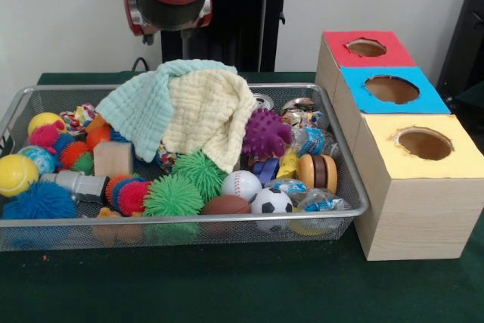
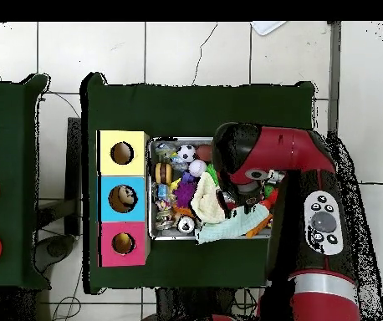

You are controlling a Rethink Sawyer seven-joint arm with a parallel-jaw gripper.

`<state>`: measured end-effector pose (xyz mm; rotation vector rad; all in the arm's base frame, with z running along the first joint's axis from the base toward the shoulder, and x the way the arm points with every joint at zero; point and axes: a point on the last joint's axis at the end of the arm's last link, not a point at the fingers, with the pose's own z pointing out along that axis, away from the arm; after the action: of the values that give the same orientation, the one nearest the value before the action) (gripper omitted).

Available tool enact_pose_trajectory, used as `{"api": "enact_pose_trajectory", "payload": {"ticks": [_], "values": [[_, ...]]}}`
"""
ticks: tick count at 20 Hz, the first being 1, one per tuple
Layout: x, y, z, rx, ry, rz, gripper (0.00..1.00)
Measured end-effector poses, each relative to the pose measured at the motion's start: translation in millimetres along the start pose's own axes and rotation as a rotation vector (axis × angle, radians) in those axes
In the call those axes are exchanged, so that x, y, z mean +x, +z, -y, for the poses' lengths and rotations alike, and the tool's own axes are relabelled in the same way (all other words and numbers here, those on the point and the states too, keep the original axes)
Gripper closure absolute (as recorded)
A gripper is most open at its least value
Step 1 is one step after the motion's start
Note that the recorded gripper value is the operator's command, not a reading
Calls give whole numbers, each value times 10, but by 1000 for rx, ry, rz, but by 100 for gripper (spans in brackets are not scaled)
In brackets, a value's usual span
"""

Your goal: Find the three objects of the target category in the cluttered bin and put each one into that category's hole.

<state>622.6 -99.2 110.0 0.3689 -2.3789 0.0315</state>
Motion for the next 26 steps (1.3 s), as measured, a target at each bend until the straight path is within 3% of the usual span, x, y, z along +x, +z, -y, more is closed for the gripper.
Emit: {"api": "enact_pose_trajectory", "payload": {"ticks": [6, 11, 14, 17, 21, 24, 26], "values": [[-65, -265, 168, 48, 23, 55, 0], [-71, -316, 272, 86, 32, 80, 0], [-75, -260, 410, 146, 35, 104, 0], [-106, -183, 632, 230, 37, 160, 0], [-178, -47, 1155, 375, 39, 328, 0], [-205, 37, 1450, 428, 47, 427, 0], [-206, 114, 1609, 438, 57, 475, 0]]}}
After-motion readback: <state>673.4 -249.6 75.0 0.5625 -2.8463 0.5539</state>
